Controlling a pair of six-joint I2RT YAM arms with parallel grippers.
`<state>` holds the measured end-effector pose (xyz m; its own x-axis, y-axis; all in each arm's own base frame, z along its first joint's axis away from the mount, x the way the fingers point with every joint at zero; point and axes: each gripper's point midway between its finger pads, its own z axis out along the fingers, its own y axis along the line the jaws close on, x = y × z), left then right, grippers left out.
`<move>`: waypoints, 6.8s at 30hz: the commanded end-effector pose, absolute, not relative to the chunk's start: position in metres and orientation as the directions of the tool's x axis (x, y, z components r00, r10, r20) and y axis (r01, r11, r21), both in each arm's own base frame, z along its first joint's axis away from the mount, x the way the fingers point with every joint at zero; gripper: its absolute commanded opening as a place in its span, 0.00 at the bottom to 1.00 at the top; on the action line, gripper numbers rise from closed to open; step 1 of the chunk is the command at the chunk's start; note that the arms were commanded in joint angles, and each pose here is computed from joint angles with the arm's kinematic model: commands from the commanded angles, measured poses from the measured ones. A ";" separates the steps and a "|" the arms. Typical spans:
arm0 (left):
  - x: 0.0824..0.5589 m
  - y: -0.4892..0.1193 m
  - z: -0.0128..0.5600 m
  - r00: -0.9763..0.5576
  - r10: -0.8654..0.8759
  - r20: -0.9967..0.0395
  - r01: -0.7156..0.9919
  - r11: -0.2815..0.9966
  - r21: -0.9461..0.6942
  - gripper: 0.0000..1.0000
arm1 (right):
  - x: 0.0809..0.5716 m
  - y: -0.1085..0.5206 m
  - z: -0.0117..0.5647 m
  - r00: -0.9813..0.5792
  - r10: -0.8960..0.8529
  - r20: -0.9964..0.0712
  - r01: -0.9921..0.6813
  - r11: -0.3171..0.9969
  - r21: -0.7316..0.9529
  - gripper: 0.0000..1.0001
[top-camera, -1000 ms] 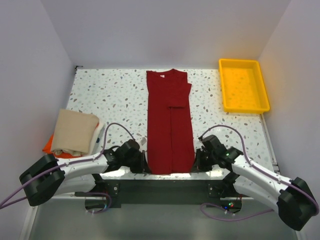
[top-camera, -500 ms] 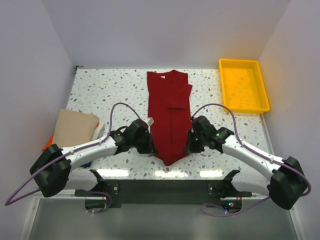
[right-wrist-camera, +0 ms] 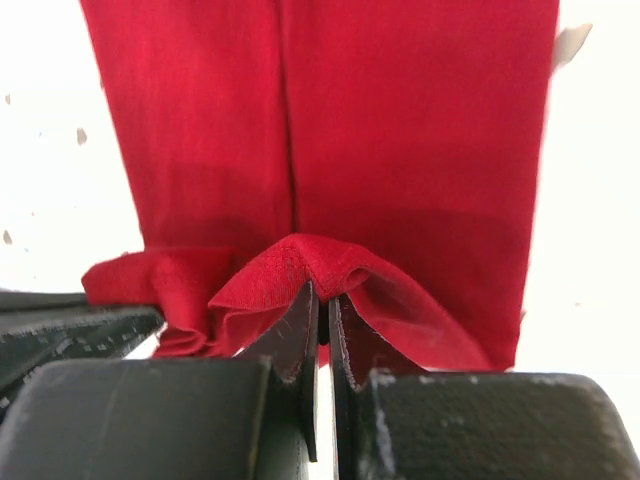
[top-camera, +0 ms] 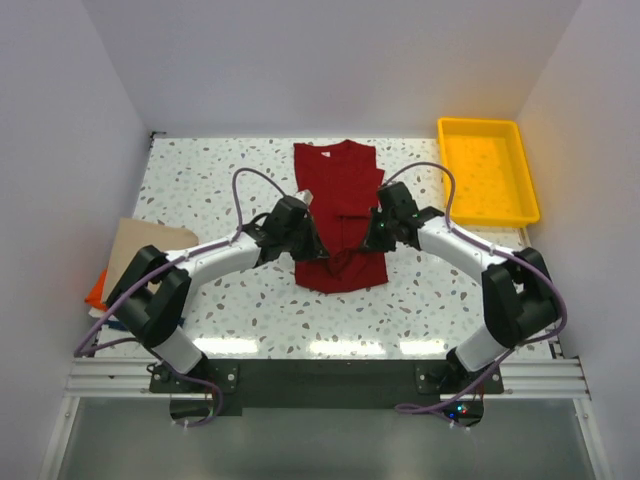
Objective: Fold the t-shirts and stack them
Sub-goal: Fold the tshirt
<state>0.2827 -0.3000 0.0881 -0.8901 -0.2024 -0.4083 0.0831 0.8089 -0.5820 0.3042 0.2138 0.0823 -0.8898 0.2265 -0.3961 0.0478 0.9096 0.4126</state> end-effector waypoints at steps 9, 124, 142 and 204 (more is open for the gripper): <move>0.366 -0.286 0.109 -0.803 -0.380 -0.459 0.010 0.761 -0.648 0.00 | 0.380 0.210 0.093 -0.834 0.297 -0.464 0.071 0.893 0.445 0.00; 0.520 -0.226 0.129 -0.748 -0.414 -0.519 0.196 0.609 -0.769 0.33 | 0.514 0.159 0.112 -0.826 0.409 -0.388 0.032 0.721 0.692 0.34; 0.351 -0.220 0.105 -0.713 -0.413 -0.567 0.074 0.760 -0.646 0.52 | 0.348 0.140 0.115 -0.798 0.378 -0.469 0.081 0.838 0.539 0.52; 0.321 -0.219 0.014 -0.771 -0.361 -0.525 -0.009 0.830 -0.558 0.43 | 0.322 0.157 0.025 -0.826 0.367 -0.428 0.164 0.883 0.441 0.45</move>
